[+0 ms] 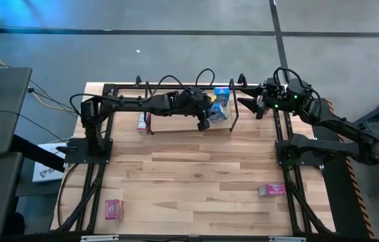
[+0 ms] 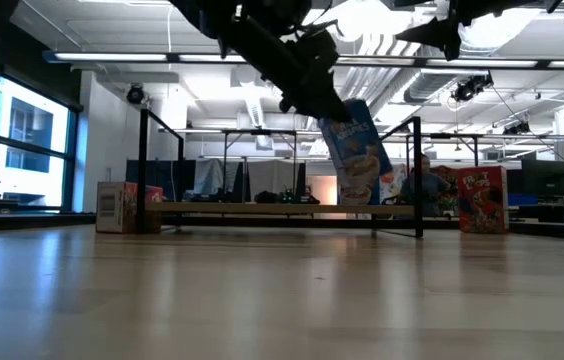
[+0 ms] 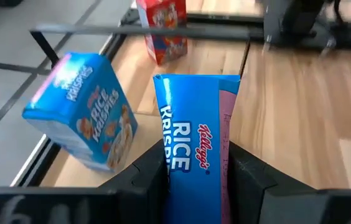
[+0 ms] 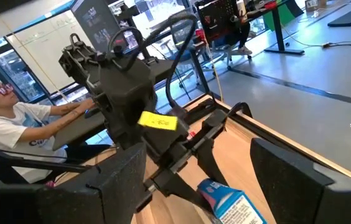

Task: Stack cereal on shelf
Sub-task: Put the blue cereal box on the shelf aligned with the other blue cereal box

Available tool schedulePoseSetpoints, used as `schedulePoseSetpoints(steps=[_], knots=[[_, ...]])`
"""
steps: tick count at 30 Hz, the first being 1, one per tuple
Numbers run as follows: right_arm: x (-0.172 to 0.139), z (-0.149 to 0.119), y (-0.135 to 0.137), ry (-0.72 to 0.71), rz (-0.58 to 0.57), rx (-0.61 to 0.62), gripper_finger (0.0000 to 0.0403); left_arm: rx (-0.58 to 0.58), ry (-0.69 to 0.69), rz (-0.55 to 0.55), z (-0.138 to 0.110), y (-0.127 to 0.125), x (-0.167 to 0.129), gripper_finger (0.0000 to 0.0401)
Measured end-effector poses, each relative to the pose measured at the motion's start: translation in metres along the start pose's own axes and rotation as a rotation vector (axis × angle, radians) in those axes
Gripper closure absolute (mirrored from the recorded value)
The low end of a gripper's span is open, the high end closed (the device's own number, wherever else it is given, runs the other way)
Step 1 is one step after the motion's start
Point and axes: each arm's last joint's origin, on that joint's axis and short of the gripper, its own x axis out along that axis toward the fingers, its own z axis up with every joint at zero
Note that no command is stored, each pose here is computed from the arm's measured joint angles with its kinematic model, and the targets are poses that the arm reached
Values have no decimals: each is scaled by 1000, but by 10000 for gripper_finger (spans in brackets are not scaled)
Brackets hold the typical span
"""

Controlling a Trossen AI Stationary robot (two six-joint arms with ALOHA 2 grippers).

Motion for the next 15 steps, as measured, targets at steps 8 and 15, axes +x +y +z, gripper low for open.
schedulePoseSetpoints(steps=[8, 15], knots=[[0, 0, 0, 2, -1, 1, 123, 38, 45, 1, -9, 0, 10, 286], [1, 0, -1, 3, -5, 1, 123, 29, 61, 8, -13, 3, 13, 285]])
